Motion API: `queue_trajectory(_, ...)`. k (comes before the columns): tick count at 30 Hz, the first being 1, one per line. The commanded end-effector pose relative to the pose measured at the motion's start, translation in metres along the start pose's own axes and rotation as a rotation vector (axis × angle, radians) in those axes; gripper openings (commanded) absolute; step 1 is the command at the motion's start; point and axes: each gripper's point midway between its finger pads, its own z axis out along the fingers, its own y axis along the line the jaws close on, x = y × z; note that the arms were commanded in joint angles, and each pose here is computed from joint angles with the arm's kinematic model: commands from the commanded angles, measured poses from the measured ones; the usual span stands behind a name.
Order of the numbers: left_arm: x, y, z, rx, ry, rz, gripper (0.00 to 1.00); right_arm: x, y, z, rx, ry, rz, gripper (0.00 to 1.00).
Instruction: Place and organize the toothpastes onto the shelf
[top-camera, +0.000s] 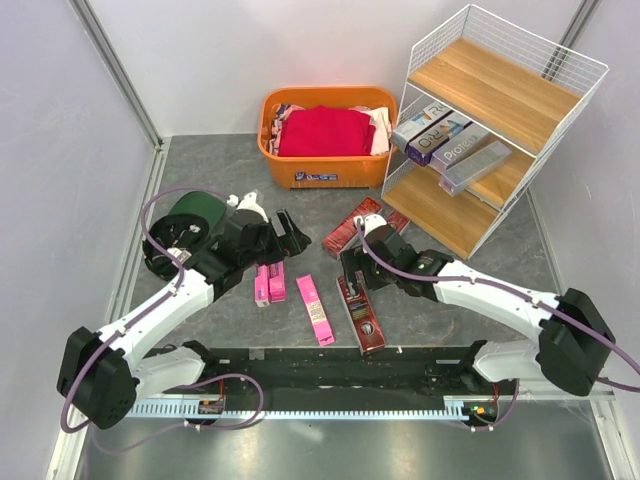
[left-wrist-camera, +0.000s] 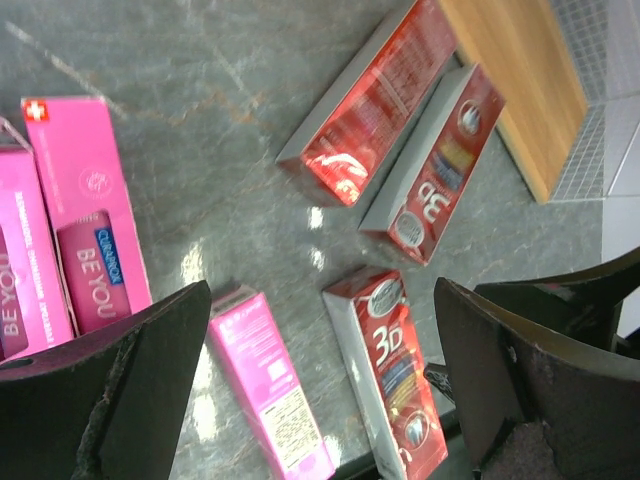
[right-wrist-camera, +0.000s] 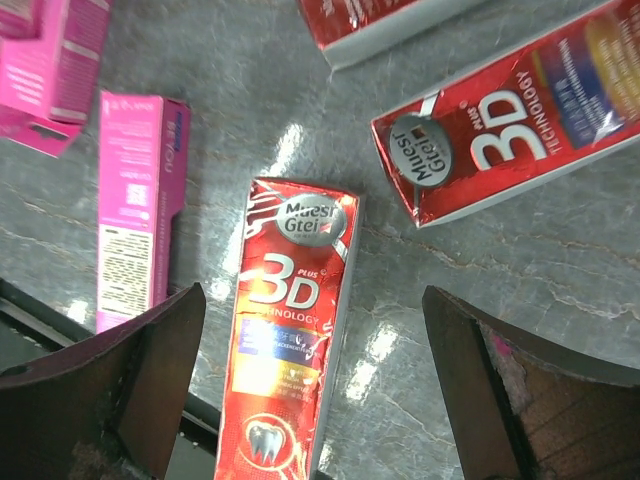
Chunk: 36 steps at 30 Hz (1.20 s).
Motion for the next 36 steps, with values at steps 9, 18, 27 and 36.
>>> queue_trajectory(9,0.018,0.005,0.009,0.056,0.084,-0.077,1.00,0.038,0.006,0.031,0.036,0.120,-0.051,0.98)
queue_trajectory(18,0.025,0.006,0.012,0.066,0.109,-0.086,1.00,0.061,0.015,0.057,0.052,0.194,-0.086,0.85)
queue_trajectory(27,0.017,0.002,0.004,0.083,0.073,-0.084,1.00,0.041,0.012,0.054,0.109,0.136,-0.084,0.53)
queue_trajectory(36,-0.002,-0.015,-0.009,0.134,0.030,-0.008,1.00,-0.045,0.029,0.007,0.050,-0.099,0.003,0.48)
